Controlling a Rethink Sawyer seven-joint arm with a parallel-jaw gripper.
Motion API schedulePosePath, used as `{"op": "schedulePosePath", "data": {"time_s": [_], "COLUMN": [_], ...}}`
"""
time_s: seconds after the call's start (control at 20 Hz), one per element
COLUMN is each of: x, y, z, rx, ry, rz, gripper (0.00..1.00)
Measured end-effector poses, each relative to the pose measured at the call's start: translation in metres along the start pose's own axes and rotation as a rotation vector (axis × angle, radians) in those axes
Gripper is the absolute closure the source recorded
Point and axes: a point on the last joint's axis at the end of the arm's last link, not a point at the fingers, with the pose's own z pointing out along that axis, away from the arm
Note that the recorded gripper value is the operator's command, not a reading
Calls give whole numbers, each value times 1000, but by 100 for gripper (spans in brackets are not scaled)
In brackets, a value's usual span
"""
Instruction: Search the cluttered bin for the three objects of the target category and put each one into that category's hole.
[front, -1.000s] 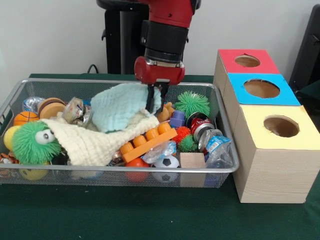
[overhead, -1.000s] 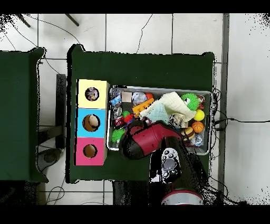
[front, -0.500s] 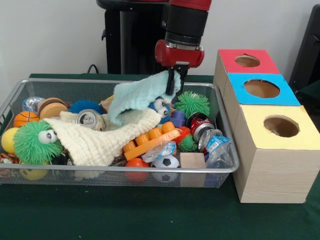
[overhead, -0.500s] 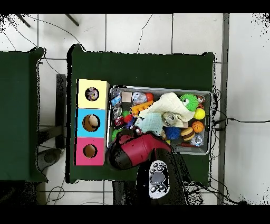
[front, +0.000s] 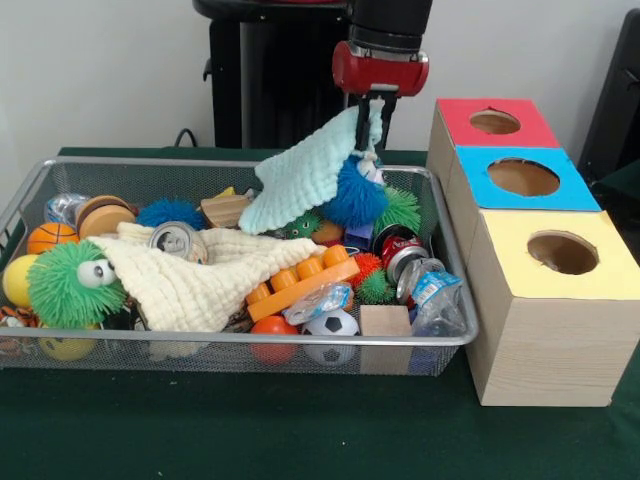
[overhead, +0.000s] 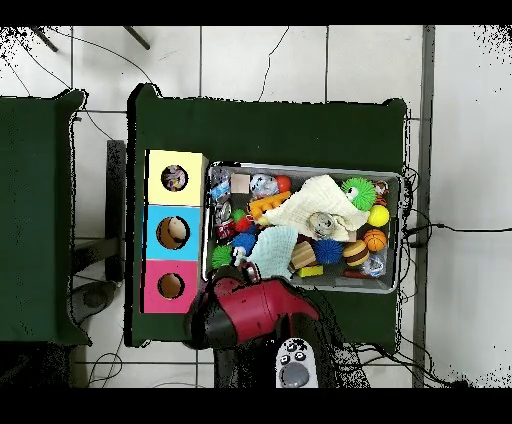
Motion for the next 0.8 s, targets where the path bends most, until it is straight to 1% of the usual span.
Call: {"op": "schedulePosePath", "data": {"time_s": [0.25,0.4,0.5,0.55,0.6,0.8], "x": [10,13,15,16,16,19], "y": [5,3,-3,-7,-12,-21], "z": [-4,-3,0,3,5,9], "rx": [-13,-16,-19,-22,-26,-31], "ry": [19,22,24,28,32,41], "rz": [22,32,48,65,83,109], "gripper": [100,100,100,100,0,0]}}
